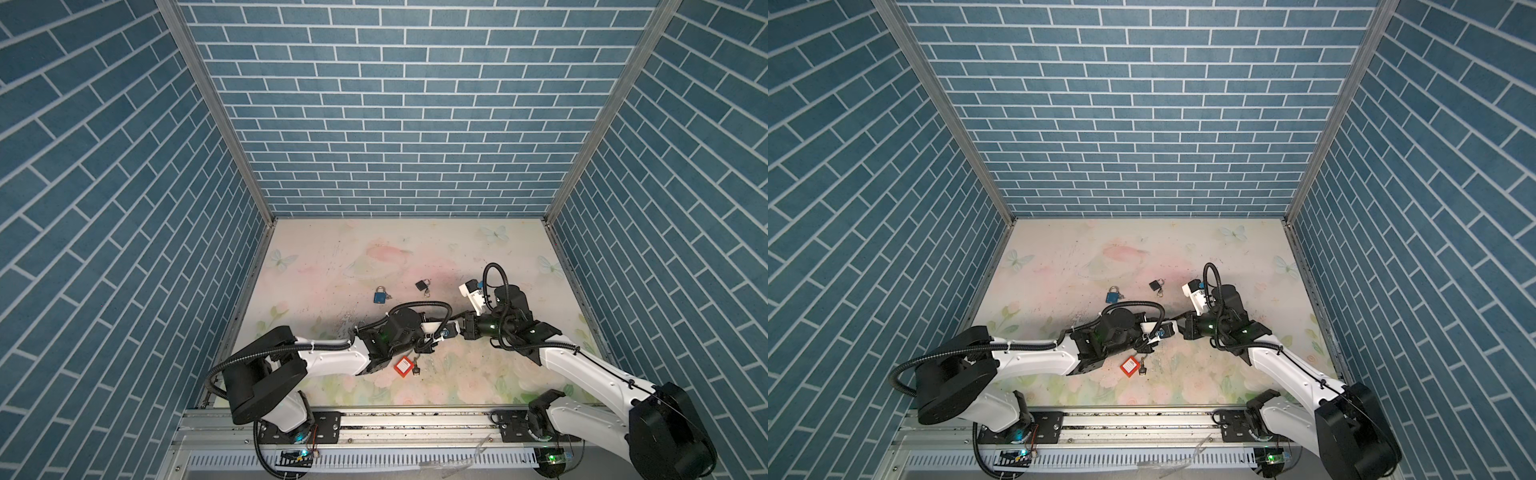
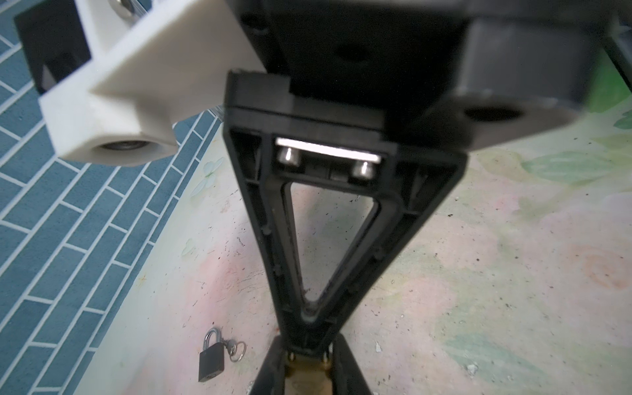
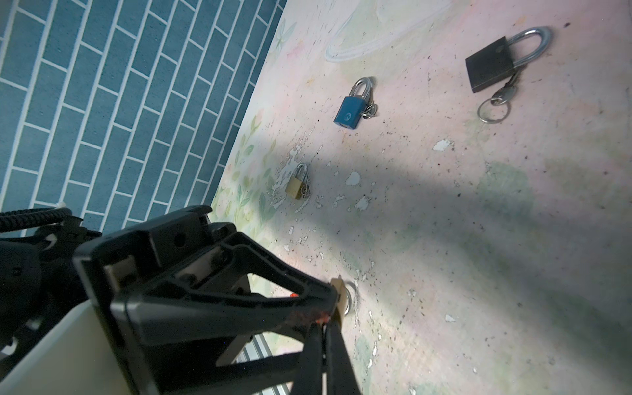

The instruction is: Lock with the key

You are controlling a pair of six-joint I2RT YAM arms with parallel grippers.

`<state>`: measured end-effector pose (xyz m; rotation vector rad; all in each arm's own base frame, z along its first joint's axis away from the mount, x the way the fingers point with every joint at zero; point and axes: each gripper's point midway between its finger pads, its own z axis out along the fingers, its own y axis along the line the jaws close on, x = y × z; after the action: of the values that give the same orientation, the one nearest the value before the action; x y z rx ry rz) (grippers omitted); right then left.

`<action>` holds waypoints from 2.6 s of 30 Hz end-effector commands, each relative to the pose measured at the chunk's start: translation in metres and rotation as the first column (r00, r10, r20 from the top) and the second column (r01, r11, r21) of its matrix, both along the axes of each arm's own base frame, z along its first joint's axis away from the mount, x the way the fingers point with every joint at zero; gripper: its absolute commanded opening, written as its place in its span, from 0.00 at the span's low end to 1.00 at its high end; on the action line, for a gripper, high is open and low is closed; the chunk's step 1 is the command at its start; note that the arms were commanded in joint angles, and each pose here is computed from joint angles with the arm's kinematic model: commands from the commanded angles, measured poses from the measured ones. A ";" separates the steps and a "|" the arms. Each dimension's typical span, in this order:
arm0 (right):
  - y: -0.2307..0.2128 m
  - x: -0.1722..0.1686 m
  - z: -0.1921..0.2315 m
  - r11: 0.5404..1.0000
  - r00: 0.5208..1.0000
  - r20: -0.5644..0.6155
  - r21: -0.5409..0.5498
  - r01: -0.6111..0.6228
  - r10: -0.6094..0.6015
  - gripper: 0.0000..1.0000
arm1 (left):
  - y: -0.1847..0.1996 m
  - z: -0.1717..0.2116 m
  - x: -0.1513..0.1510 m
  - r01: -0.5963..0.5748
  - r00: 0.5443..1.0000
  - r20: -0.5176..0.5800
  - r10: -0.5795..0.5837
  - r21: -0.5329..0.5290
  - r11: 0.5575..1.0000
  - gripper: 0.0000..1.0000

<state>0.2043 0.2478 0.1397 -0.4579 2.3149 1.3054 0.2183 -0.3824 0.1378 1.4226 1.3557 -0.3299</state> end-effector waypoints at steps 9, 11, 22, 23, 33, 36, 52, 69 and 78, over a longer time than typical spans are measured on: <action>-0.003 -0.015 0.028 0.998 1.000 0.003 -0.060 -0.028 0.029 0.00 | -0.017 0.083 -0.010 0.046 0.994 0.105 -0.011 -0.338 0.940 0.00; -0.008 -0.011 0.045 0.998 0.999 0.046 -0.058 0.001 0.002 0.06 | -0.007 0.060 -0.013 0.007 0.999 0.052 0.010 -0.309 0.951 0.00; -0.032 -0.004 0.120 0.993 0.947 0.301 0.027 0.114 -0.117 0.51 | 0.025 0.032 -0.010 -0.171 0.984 -0.101 0.147 -0.297 0.940 0.00; -0.034 -0.004 0.120 0.992 0.940 0.316 0.035 0.122 -0.127 0.52 | 0.025 0.037 -0.006 -0.198 0.978 -0.121 0.167 -0.319 0.927 0.00; -0.045 -0.010 0.092 0.976 0.879 0.429 0.144 0.162 -0.209 0.48 | 0.052 0.088 0.049 -0.699 0.704 -0.613 0.360 -0.508 0.503 0.00; -0.041 -0.010 0.078 0.976 0.887 0.418 0.163 0.141 -0.198 0.44 | 0.066 0.071 0.064 -0.848 0.511 -0.800 0.314 -0.409 0.337 0.00; 0.022 0.009 0.033 0.997 0.934 0.355 0.070 0.023 -0.047 0.31 | 0.070 0.000 0.073 -0.984 -0.009 -1.000 -0.030 0.003 0.178 0.00; 0.058 0.035 0.004 0.999 0.935 0.354 -0.015 -0.028 0.031 0.25 | 0.073 0.003 0.069 -0.981 -0.026 -1.000 -0.008 0.024 0.195 0.00; 0.067 0.041 -0.006 0.999 0.940 0.338 -0.026 -0.046 0.052 0.16 | 0.073 0.005 0.070 -0.978 -0.025 -1.000 -0.002 0.024 0.205 0.00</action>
<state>0.2404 0.3059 0.1218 -0.6493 2.1089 1.1230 0.2823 -0.3101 0.1250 -0.6608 2.2153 -1.0772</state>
